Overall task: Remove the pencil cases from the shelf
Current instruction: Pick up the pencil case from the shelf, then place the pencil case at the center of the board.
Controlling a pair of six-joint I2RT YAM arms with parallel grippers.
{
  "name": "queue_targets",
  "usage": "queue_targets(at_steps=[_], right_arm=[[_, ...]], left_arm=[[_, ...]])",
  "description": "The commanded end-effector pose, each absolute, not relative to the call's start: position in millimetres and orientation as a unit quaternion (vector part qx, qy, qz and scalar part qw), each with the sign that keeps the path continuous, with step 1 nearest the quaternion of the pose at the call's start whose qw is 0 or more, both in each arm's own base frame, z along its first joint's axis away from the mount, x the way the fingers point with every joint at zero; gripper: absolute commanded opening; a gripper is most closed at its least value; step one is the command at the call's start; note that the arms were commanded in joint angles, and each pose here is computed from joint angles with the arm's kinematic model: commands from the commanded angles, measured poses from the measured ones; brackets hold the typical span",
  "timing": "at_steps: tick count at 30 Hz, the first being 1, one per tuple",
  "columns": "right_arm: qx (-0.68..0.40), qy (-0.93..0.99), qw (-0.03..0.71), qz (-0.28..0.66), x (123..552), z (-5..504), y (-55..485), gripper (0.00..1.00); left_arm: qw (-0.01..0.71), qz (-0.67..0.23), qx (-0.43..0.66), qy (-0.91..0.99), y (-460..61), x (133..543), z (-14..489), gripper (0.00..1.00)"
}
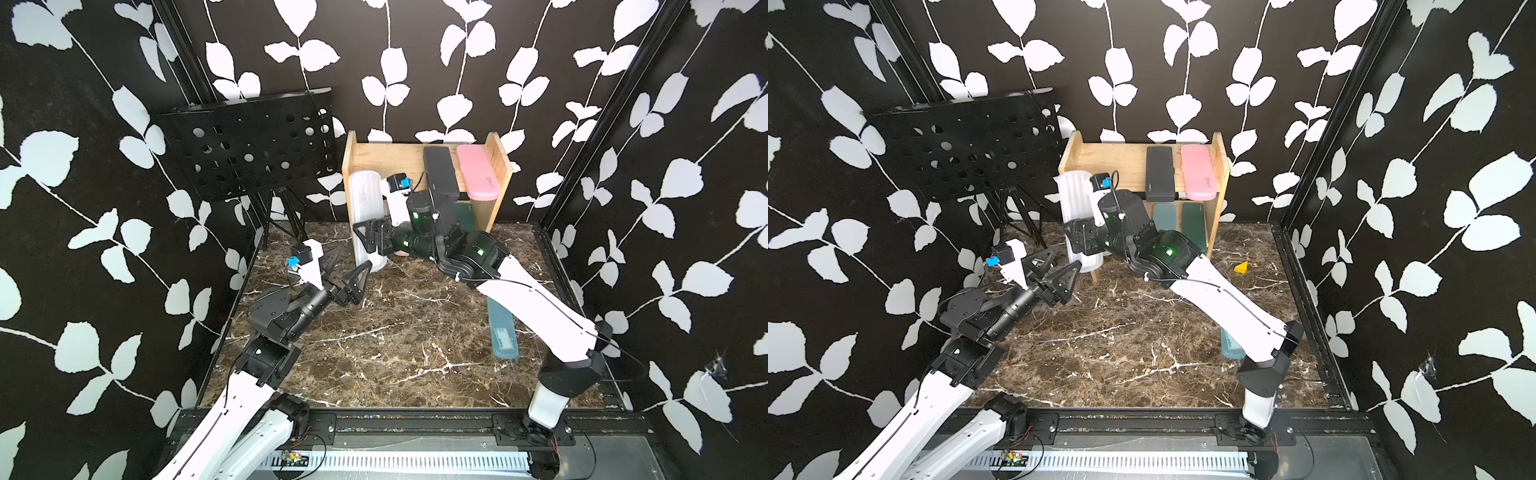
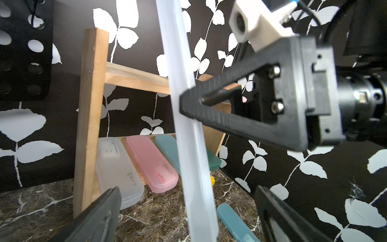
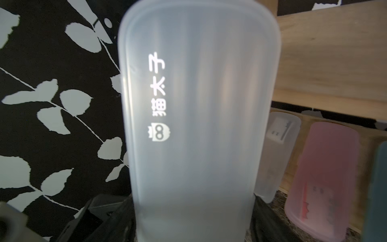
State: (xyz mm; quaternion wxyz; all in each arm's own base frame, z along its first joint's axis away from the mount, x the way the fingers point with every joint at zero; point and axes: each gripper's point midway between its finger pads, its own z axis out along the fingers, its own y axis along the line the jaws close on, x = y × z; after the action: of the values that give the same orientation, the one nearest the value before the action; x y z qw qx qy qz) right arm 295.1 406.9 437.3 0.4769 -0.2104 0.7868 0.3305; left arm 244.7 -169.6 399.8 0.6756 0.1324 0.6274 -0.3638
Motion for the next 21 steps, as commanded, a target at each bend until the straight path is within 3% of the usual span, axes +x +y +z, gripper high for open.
queue_targets(at_steps=[1, 9, 14, 21], right_arm=[[-0.211, 0.806, 0.472, 0.287, 279, 420, 367, 0.63], [-0.131, 0.896, 0.365, 0.215, 248, 289, 277, 0.62], [-0.064, 0.953, 0.239, 0.175, 240, 189, 220, 0.59], [-0.05, 0.979, 0.171, 0.099, 244, 132, 174, 0.6]], left_arm=[[0.694, -0.341, 0.119, 0.623, -158, 243, 411, 0.99], [0.703, -0.302, 0.1, 0.636, -144, 247, 415, 0.99], [0.688, -0.312, 0.099, 0.648, -151, 254, 406, 0.99], [0.678, -0.309, 0.101, 0.66, -154, 260, 397, 0.99]])
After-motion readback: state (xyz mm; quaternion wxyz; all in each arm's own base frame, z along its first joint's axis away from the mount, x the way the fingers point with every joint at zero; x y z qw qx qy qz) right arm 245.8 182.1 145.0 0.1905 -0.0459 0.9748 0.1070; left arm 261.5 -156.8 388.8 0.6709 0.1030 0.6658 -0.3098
